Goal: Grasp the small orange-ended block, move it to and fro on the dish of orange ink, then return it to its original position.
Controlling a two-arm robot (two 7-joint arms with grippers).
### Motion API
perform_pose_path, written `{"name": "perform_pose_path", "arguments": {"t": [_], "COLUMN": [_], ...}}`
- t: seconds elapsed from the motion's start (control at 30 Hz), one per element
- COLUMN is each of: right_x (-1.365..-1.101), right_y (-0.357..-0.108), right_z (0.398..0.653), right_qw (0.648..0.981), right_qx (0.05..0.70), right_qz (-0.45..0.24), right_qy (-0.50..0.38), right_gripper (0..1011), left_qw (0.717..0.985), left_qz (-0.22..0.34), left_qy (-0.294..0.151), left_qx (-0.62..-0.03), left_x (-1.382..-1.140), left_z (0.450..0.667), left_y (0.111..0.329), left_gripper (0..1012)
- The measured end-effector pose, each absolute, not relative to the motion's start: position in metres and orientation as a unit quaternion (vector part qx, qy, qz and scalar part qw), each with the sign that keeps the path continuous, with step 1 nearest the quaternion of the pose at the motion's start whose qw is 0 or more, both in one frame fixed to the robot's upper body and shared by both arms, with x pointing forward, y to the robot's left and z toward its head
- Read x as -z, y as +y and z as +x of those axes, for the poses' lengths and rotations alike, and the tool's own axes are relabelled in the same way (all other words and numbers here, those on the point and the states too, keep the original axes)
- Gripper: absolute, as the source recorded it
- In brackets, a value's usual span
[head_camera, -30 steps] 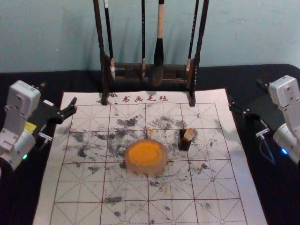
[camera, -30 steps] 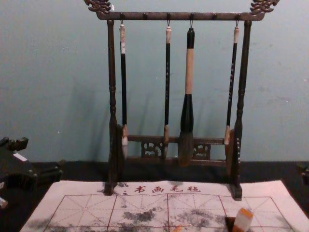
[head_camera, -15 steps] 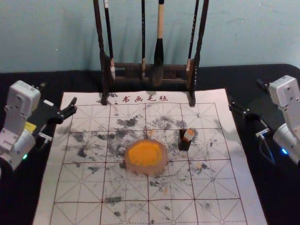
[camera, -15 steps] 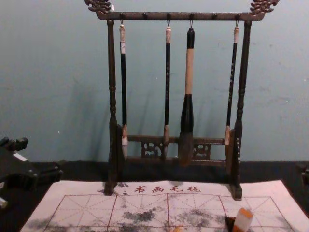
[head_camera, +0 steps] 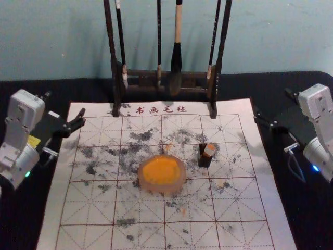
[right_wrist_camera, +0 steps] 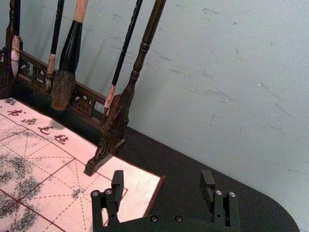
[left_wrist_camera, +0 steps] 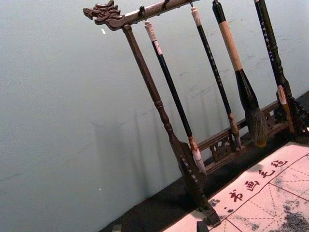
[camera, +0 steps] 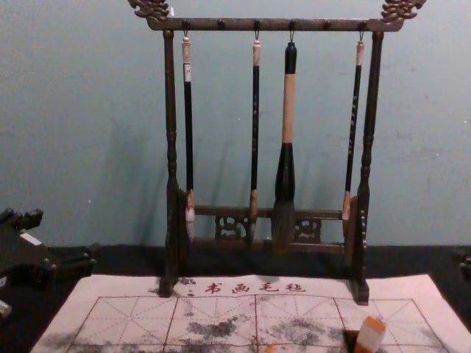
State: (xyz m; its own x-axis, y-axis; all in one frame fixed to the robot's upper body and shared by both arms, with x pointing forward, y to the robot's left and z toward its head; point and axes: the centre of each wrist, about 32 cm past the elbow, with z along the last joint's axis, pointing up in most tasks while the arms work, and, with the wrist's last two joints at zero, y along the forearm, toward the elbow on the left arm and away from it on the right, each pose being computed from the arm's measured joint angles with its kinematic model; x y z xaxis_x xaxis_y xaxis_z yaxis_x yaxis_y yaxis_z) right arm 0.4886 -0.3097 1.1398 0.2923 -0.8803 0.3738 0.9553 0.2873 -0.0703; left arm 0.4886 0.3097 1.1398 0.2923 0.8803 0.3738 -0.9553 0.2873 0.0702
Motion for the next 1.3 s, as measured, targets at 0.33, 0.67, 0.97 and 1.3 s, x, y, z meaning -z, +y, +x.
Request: {"name": "perform_pose_path", "arguments": {"t": [0.33, 0.67, 0.97, 1.3], "right_x": [-1.14, -1.14, -1.142, -1.146], "right_y": [-0.31, -0.31, -0.309, -0.307], "right_z": [0.489, 0.487, 0.47, 0.449], "right_qw": [0.791, 0.796, 0.838, 0.885], "right_qx": [0.58, 0.574, 0.518, 0.434], "right_qz": [-0.142, -0.141, -0.145, -0.167], "right_qy": [-0.132, -0.13, -0.094, -0.031], "right_gripper": [1003, 1003, 1002, 1003], "left_qw": [0.791, 0.791, 0.791, 0.791], "left_qz": [0.141, 0.141, 0.141, 0.141], "left_qy": [-0.132, -0.132, -0.132, -0.132], "left_qx": [-0.58, -0.58, -0.58, -0.58], "left_x": [-1.14, -1.14, -1.14, -1.14], "left_z": [0.489, 0.489, 0.489, 0.489], "left_y": [0.31, 0.31, 0.31, 0.31], "left_gripper": [1001, 1001, 1001, 1001]}}
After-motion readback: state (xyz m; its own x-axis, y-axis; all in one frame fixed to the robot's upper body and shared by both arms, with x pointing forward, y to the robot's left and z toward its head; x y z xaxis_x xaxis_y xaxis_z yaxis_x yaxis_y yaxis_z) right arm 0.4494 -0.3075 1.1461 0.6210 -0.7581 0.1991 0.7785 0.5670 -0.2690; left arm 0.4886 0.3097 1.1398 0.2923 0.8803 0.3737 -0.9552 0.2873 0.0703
